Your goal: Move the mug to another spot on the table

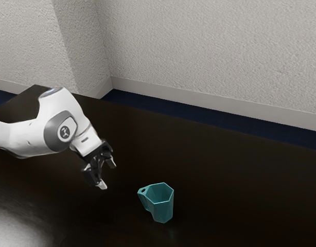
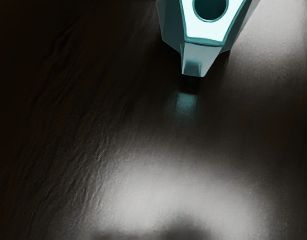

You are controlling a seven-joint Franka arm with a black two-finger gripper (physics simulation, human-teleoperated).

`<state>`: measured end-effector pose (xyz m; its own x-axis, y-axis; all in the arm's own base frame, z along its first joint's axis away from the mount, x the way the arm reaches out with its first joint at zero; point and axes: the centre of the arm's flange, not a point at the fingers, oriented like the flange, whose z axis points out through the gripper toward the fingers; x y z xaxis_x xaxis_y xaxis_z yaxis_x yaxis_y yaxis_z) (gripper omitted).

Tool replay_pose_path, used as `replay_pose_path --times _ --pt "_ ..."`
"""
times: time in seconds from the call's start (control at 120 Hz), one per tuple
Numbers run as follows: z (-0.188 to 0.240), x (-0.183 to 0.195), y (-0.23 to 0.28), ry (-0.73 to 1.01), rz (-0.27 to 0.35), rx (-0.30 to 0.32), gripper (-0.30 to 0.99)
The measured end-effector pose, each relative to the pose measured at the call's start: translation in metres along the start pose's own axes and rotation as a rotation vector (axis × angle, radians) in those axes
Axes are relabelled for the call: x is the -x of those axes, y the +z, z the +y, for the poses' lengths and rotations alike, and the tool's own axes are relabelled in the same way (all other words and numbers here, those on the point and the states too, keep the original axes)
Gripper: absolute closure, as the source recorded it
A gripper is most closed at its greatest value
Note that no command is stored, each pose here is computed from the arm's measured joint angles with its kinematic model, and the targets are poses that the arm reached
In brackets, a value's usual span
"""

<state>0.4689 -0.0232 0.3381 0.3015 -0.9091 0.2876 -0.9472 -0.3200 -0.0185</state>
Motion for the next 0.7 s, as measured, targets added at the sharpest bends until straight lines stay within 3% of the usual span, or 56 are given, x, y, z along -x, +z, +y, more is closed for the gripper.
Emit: replay_pose_path --times 0.167,0.508,0.7 --pt "0.001 -0.007 0.013 0.109 0.03 0.008 0.0" --pt "0.002 -0.021 0.011 0.229 0.178 0.029 0.0" --pt "-0.005 -0.016 0.015 0.214 0.274 0.047 0.0"
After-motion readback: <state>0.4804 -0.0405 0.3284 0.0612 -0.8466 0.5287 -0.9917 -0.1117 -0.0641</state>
